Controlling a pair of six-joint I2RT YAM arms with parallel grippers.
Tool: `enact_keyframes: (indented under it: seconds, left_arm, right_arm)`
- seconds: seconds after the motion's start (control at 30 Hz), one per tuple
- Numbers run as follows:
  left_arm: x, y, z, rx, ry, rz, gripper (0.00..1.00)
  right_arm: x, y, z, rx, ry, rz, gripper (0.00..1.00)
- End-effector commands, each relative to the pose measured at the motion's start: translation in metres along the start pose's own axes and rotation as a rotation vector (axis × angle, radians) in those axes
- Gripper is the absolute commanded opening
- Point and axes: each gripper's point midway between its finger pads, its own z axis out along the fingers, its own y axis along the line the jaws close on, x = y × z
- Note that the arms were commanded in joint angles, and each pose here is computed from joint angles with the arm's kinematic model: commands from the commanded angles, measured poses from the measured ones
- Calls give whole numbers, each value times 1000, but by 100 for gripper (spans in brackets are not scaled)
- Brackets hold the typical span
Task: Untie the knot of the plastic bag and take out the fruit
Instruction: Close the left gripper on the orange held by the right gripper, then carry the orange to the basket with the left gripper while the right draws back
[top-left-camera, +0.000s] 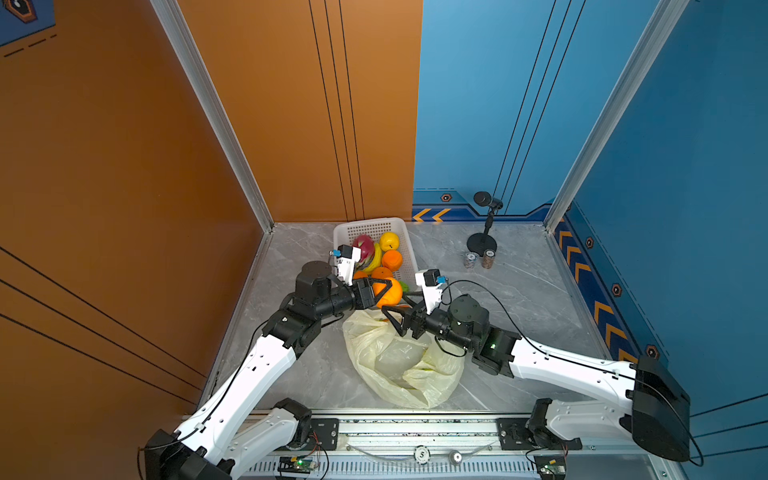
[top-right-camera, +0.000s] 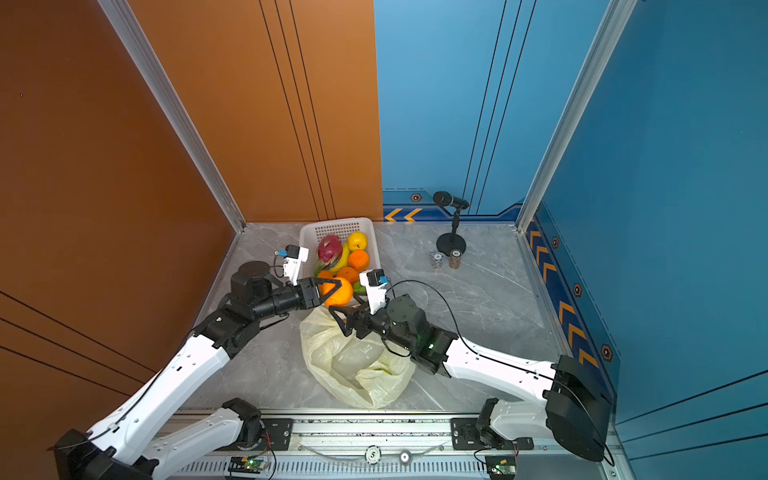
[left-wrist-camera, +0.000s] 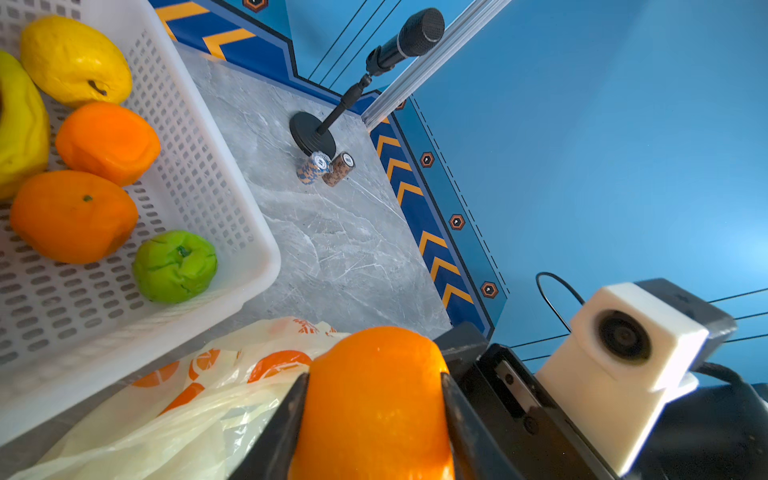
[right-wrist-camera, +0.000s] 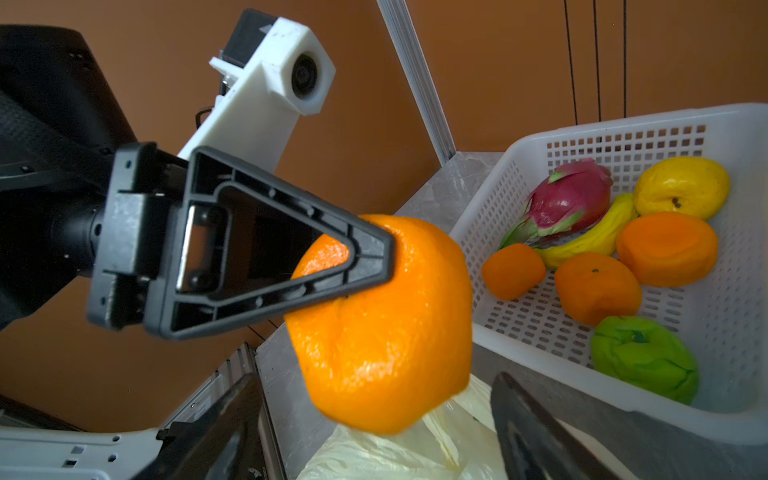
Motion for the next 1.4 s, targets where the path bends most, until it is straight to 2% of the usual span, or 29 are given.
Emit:
enact_keyframes:
  seconds: [0.0,0.27,0.53,0.87,1.37]
  left_arm:
    - [-14,20,2,-122,-14,45,39]
    - [-40,53,18,-297,-13,91,37]
    - [-35,95,48,-448,96,150,33]
    - [-15,132,102,-511,220,166,30]
    - [7,174,167,-527,326,136,30]
  right_arm:
    - [-15,-1,-12,40,-25,-4,91]
    - [-28,-6,-34,105,-31,-4,95]
    - [-26,-12,-47,151,-7,-6,98]
    - [-20,-15,-52,177,15,-7,100]
    - [-14,-13,-59,193,28,-14,100]
